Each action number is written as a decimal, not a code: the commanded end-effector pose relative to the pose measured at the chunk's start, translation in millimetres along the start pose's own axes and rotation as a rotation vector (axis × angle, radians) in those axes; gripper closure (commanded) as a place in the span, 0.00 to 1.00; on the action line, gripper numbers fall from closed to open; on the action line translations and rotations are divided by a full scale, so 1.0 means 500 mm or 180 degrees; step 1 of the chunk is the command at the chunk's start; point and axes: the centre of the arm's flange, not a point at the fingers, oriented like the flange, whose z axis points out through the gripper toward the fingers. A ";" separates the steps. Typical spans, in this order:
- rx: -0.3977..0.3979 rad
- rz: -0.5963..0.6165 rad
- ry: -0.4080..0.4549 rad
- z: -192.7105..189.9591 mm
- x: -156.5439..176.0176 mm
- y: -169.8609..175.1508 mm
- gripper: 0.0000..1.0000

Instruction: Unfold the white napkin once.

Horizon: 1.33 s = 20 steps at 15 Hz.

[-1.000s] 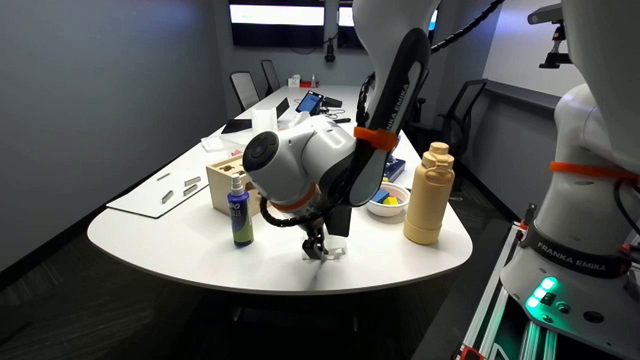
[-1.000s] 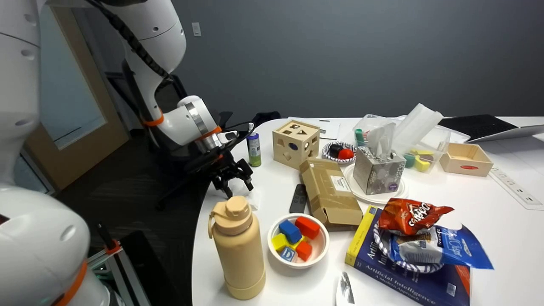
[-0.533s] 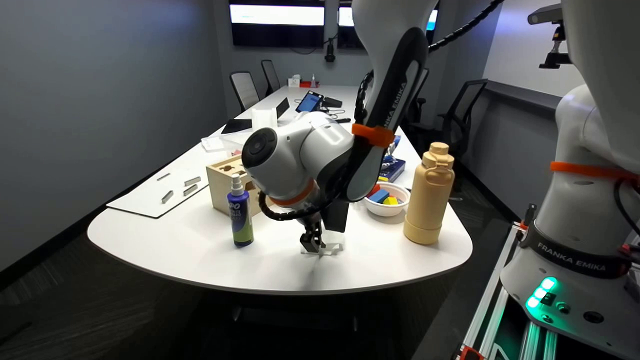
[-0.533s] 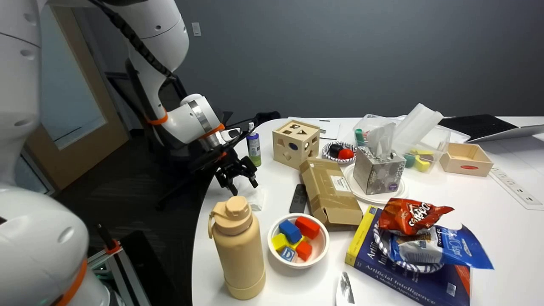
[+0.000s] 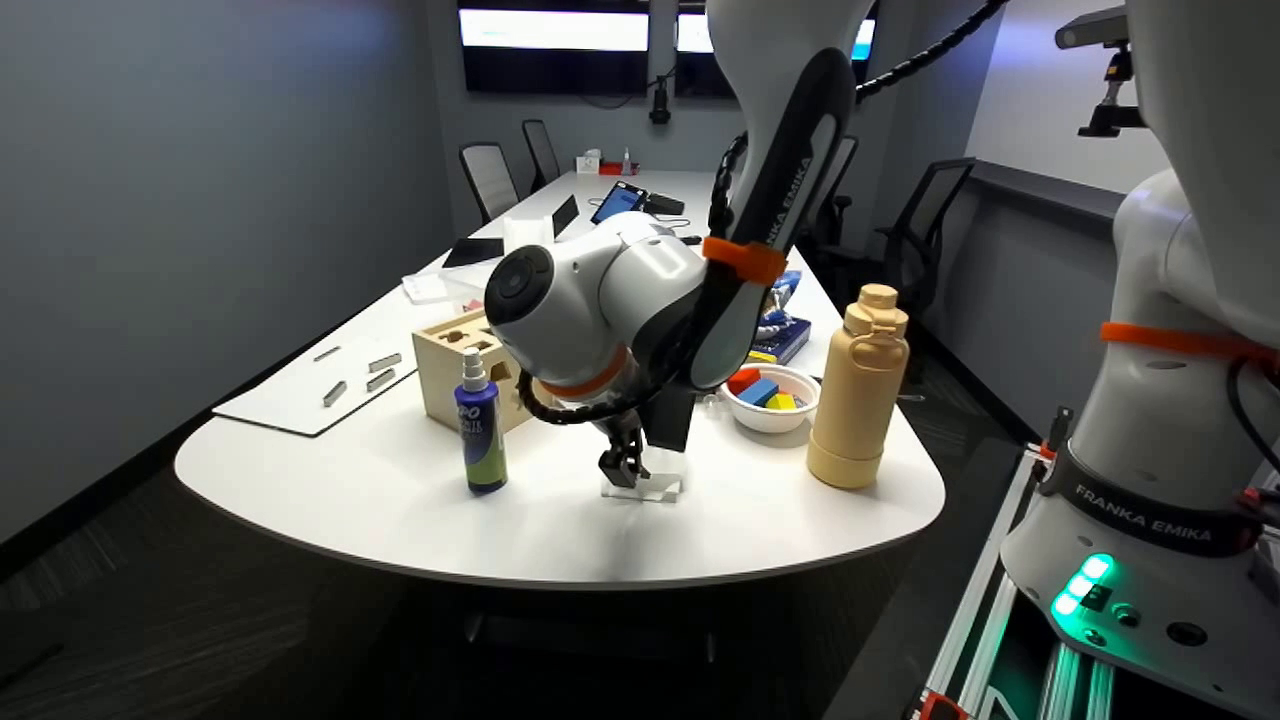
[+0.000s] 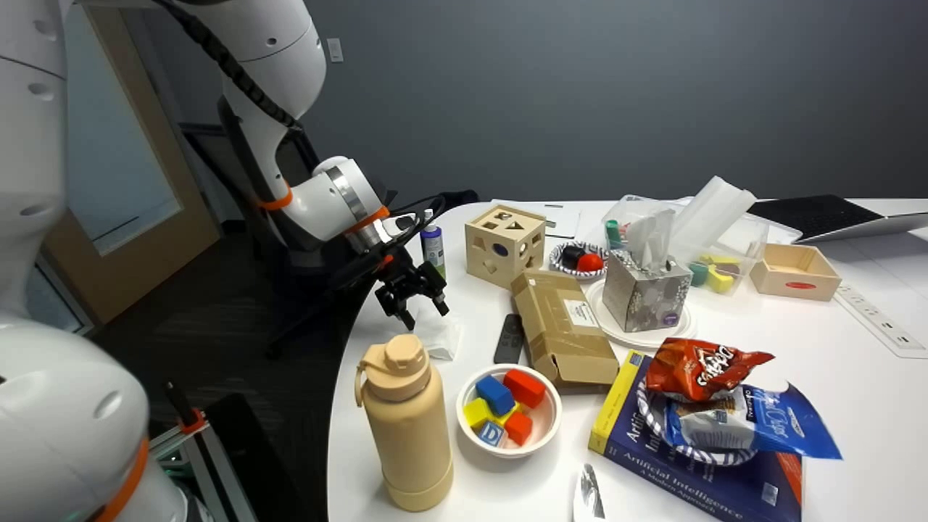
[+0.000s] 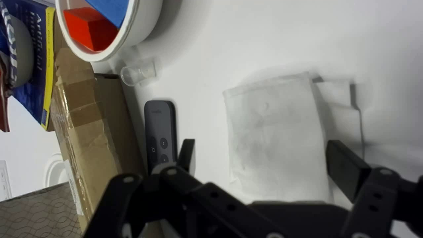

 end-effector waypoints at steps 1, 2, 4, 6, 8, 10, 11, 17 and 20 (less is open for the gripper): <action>-0.0097 0.0092 0.0055 -0.012 -0.001 0.022 0.00; -0.0101 0.0104 0.0055 -0.012 0.000 0.024 0.00; -0.0106 0.0129 0.0056 -0.011 0.001 0.030 0.00; -0.0115 0.0159 0.0060 -0.012 0.003 0.039 0.00; -0.0136 0.0195 0.0072 -0.015 0.006 0.049 0.00; -0.0183 0.0227 0.0091 -0.019 0.011 0.063 0.00; -0.0210 0.0244 0.0099 -0.021 0.014 0.071 0.00; -0.0385 0.0286 0.0119 -0.014 0.037 0.123 0.00; -0.0461 0.0320 0.0127 0.002 0.046 0.158 0.00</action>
